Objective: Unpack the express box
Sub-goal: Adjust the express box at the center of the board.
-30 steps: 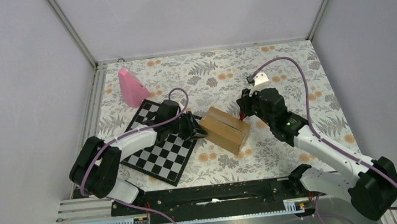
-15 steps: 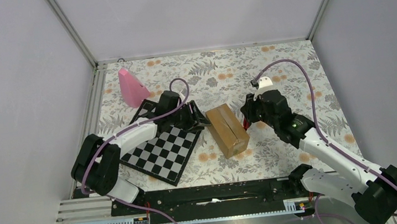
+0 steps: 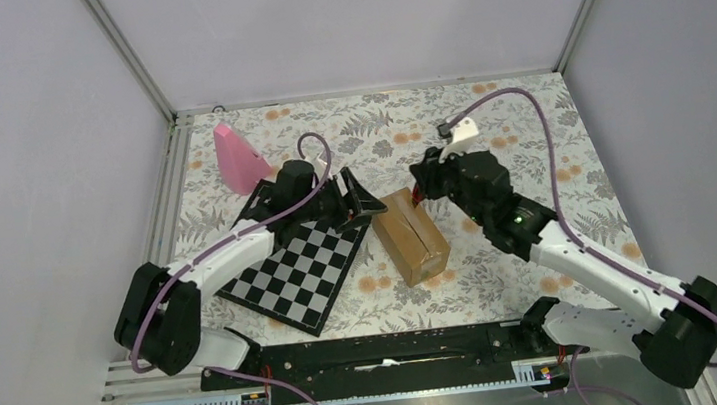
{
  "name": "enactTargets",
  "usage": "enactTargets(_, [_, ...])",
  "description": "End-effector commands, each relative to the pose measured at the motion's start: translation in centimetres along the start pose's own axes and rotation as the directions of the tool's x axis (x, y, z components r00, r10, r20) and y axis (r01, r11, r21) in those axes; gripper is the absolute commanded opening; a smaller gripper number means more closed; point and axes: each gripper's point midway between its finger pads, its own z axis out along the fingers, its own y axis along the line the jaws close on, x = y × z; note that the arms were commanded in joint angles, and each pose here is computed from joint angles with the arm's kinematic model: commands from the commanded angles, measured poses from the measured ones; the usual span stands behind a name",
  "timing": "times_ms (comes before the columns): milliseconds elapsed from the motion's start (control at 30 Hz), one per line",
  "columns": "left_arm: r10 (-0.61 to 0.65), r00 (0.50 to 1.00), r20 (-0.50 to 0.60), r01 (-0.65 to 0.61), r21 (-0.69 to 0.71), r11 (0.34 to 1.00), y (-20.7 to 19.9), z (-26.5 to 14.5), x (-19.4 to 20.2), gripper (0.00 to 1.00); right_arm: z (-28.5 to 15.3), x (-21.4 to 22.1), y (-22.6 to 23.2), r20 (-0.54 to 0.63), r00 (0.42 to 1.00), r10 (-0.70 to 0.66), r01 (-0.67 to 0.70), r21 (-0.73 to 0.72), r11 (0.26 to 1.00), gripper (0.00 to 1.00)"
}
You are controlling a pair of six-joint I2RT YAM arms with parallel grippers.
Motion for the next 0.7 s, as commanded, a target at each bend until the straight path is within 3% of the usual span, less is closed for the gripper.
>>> enactTargets(0, [-0.051, 0.998, 0.028, 0.049, 0.073, 0.996, -0.4, 1.4, -1.1, 0.7, 1.5, -5.0, 4.5, 0.203, 0.978, -0.038, 0.051, -0.061, 0.997, 0.0])
enactTargets(367, [-0.096, 0.993, 0.066, 0.097, -0.011, 0.995, 2.1, 3.2, -2.2, 0.68, 3.7, -4.5, 5.5, 0.265, 0.961, -0.072, 0.088, -0.05, 0.995, 0.0])
enactTargets(667, [-0.13, 0.99, 0.056, 0.127, 0.056, 0.99, 2.2, 4.2, -2.0, 0.64, 4.4, -3.5, 5.1, 0.273, 0.959, -0.078, 0.09, -0.032, 0.995, 0.0])
